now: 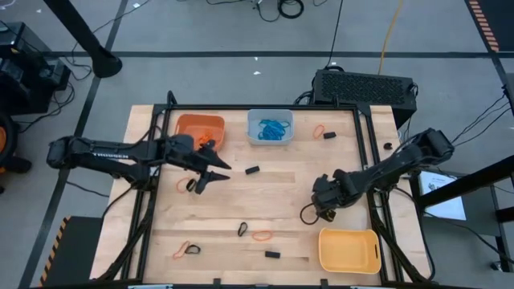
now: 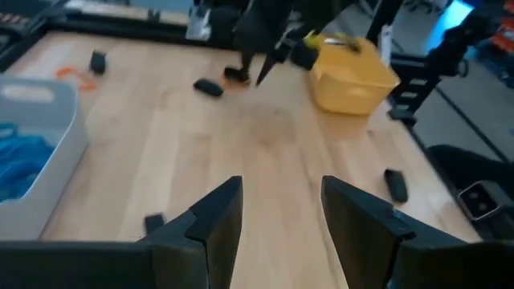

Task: Sort rubber bands into baskets
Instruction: Put the orange rubberband into the orange bin

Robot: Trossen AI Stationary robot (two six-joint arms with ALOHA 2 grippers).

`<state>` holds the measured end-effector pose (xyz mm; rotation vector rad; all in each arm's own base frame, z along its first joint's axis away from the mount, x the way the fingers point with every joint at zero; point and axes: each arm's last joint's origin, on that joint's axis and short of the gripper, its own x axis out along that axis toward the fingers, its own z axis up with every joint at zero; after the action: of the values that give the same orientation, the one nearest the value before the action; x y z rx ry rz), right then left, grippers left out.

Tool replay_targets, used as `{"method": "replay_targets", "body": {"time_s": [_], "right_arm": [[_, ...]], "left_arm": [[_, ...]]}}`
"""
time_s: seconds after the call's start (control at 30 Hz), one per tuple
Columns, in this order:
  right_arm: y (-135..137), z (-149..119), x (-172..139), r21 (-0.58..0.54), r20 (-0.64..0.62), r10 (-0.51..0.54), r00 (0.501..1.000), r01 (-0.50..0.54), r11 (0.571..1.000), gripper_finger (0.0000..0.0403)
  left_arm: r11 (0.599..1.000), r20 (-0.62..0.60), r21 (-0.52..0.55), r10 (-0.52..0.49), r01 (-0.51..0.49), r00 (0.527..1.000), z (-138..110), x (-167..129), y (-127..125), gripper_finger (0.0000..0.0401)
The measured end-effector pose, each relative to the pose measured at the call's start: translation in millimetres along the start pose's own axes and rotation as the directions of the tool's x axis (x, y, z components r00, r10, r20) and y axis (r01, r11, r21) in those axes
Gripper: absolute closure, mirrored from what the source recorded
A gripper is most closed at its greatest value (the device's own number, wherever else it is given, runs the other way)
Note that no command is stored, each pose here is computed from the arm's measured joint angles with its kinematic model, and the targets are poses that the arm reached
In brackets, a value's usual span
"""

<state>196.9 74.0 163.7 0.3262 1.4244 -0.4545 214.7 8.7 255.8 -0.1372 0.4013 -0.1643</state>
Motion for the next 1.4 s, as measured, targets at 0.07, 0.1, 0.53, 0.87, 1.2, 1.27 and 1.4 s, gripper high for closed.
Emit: {"method": "replay_targets", "body": {"time_s": [0.07,0.1,0.53,0.87,1.2,1.27,1.4], "right_arm": [[1,0,6,-0.027,-0.023,-0.029,0.999,0.028,0.999,0.0261],[2,0,9,-0.043,-0.036,-0.045,0.998,0.044,0.998,0.0249],[-1,-6,28,-0.095,-0.152,-0.165,0.974,0.152,0.984,0.0240],[-4,-8,28,-0.100,-0.186,-0.179,0.966,0.163,0.982,0.0391],[-3,-3,3,-0.088,-0.138,-0.136,0.981,0.125,0.988,0.0401],[-3,-1,-6,-0.072,-0.109,-0.099,0.989,0.092,0.993,0.0401],[-6,-1,-24,-0.019,-0.067,-0.009,0.998,0.007,1.000,0.0401]], "left_arm": [[1.000,0.029,0.015,-0.009,0.009,1.000,3,1,-3,0.0223],[1.000,0.044,0.021,-0.005,0.004,0.999,4,1,-5,0.0223],[0.999,0.068,0.033,0.038,-0.040,0.997,6,1,-5,0.0223],[0.999,0.068,0.033,0.039,-0.041,0.997,6,1,-5,0.0223],[0.999,0.068,0.033,0.039,-0.042,0.997,6,1,-5,0.0223],[0.999,0.068,0.033,0.039,-0.042,0.997,6,1,-5,0.0223],[0.999,0.067,0.032,0.039,-0.042,0.997,6,1,-5,0.0223]]}}
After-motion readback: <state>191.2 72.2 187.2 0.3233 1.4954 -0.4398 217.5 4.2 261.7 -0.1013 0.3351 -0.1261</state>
